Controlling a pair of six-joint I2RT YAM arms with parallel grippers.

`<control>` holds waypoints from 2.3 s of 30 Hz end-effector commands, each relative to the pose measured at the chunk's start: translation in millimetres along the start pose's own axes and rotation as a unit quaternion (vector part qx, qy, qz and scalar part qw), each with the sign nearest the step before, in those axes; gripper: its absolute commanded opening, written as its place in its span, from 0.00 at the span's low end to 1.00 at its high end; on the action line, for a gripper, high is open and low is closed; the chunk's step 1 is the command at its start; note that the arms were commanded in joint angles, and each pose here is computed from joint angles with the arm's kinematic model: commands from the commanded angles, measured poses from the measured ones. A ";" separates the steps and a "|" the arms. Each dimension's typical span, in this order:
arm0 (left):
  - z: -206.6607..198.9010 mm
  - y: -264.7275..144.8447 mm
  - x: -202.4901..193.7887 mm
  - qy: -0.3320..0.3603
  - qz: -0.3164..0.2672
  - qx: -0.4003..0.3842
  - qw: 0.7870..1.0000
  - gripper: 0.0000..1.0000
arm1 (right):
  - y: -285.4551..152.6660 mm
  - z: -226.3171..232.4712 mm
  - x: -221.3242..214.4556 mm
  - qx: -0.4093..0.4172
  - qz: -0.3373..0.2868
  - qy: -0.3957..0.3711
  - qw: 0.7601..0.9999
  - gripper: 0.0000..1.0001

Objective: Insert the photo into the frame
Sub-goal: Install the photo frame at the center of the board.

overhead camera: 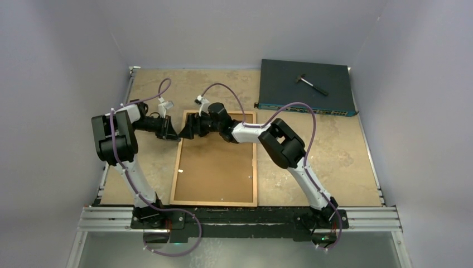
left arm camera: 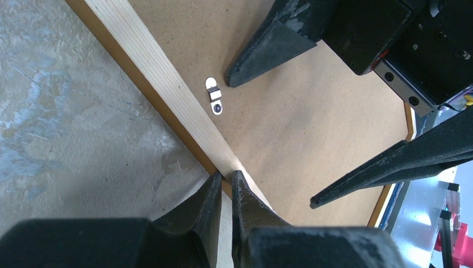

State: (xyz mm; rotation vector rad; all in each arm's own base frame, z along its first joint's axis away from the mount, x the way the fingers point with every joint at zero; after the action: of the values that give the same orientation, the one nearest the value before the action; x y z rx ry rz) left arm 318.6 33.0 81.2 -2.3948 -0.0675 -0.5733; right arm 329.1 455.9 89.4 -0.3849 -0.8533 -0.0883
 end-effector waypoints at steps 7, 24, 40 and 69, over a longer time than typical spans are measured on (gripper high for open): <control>7.1 4.8 -16.0 0.014 0.044 0.031 0.998 0.07 | -12.1 8.5 -0.1 -0.014 0.005 0.002 1.000 0.86; 8.4 5.8 -17.1 0.016 0.045 0.031 0.998 0.06 | 10.6 4.3 -4.8 0.003 0.000 0.013 1.000 0.85; 7.5 4.8 -17.3 0.019 0.046 0.029 0.998 0.04 | 18.3 3.9 -11.4 0.033 0.014 0.010 0.999 0.83; 5.2 1.7 -14.6 0.020 0.046 0.032 0.998 0.02 | 25.7 4.4 -14.7 0.095 0.067 -0.085 0.989 0.79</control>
State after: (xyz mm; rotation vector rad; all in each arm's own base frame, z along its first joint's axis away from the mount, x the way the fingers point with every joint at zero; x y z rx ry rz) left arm 316.7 35.5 84.3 -2.3681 -0.0577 -0.5787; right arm 336.6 470.6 85.4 -0.2820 -0.9300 0.0704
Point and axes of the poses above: each gripper's point midway between its finger pads, its own y axis out along the fingers, its own z axis along the line the jaws close on, x = y × z, the point moved 9 cm from there along -y, back along the fingers, and after that the axes turned 7 degrees about -y, right-handed, at the moved point
